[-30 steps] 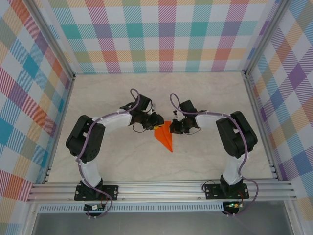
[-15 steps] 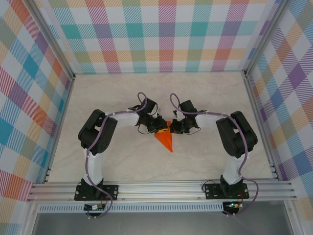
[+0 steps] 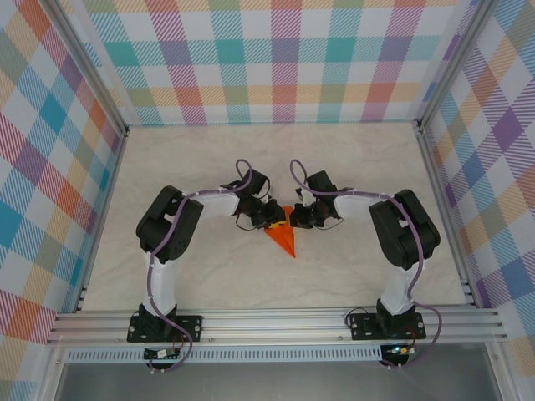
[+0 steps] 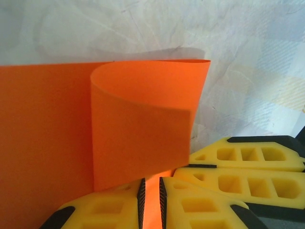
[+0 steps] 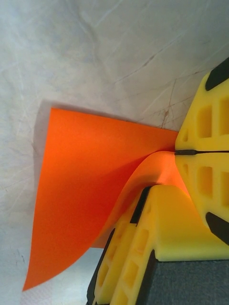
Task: Fold a paper plane with a square sheet of paper (fold left side to right side)
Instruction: Fourth fold the wing at the center of the table.
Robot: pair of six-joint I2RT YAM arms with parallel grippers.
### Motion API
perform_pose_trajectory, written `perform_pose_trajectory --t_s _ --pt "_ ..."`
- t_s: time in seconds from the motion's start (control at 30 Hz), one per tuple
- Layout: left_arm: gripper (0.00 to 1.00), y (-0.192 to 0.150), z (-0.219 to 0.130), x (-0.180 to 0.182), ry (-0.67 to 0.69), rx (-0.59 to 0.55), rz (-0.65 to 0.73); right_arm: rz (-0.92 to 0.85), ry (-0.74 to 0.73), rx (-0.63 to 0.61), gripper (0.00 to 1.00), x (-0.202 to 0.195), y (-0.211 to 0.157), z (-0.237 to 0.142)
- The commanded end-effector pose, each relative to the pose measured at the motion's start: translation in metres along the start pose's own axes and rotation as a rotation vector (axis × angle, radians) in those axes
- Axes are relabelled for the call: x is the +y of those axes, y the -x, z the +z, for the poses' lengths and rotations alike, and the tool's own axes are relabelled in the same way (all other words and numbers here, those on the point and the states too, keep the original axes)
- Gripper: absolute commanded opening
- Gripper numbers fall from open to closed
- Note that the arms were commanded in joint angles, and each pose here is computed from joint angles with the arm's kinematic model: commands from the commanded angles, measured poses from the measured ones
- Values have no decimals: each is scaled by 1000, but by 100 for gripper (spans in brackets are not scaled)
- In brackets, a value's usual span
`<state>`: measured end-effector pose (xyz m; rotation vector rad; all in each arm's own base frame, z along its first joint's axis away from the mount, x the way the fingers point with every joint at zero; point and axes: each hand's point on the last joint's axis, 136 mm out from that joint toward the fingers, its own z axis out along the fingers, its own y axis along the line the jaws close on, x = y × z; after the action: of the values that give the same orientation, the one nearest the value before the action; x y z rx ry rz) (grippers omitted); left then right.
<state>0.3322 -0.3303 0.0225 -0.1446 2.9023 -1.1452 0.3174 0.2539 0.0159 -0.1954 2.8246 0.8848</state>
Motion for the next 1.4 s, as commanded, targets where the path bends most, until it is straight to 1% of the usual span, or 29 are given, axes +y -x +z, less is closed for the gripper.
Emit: perform_pose_trajectory --t_s 0.0,0.07,0.17,0.33,0.43,0.5,0.63,0.7,0.87,0.93,1.1,1.37 --pt "19 -19 14 33 104 38 -40 23 -49 56 8 -10 -15 -3" --pt "18 -23 15 37 113 43 -44 12 -33 37 12 -2 -9 -9" --pt "18 -28 15 43 129 48 -49 -7 -23 5 20 8 1 -21" --pt "18 -33 15 50 145 48 -54 -47 -14 -57 27 27 11 -54" --pt "18 -33 15 50 143 47 -53 -59 33 -60 29 40 1 -71" --pt "18 -32 14 47 139 44 -48 -54 111 -28 28 53 -14 -76" --pt "18 -31 13 46 140 38 -44 -26 268 53 25 76 -45 -67" --pt "18 -31 13 45 138 38 -44 -15 298 85 24 81 -54 -57" --pt "18 -30 12 44 140 38 -42 -14 276 141 23 81 -63 -33" --pt "18 -30 12 43 139 38 -40 -3 247 149 23 75 -64 -27" --pt "18 -30 11 43 140 37 -37 13 176 173 22 56 -73 -18" --pt "18 -30 12 44 144 39 -37 31 124 208 21 40 -84 -9"
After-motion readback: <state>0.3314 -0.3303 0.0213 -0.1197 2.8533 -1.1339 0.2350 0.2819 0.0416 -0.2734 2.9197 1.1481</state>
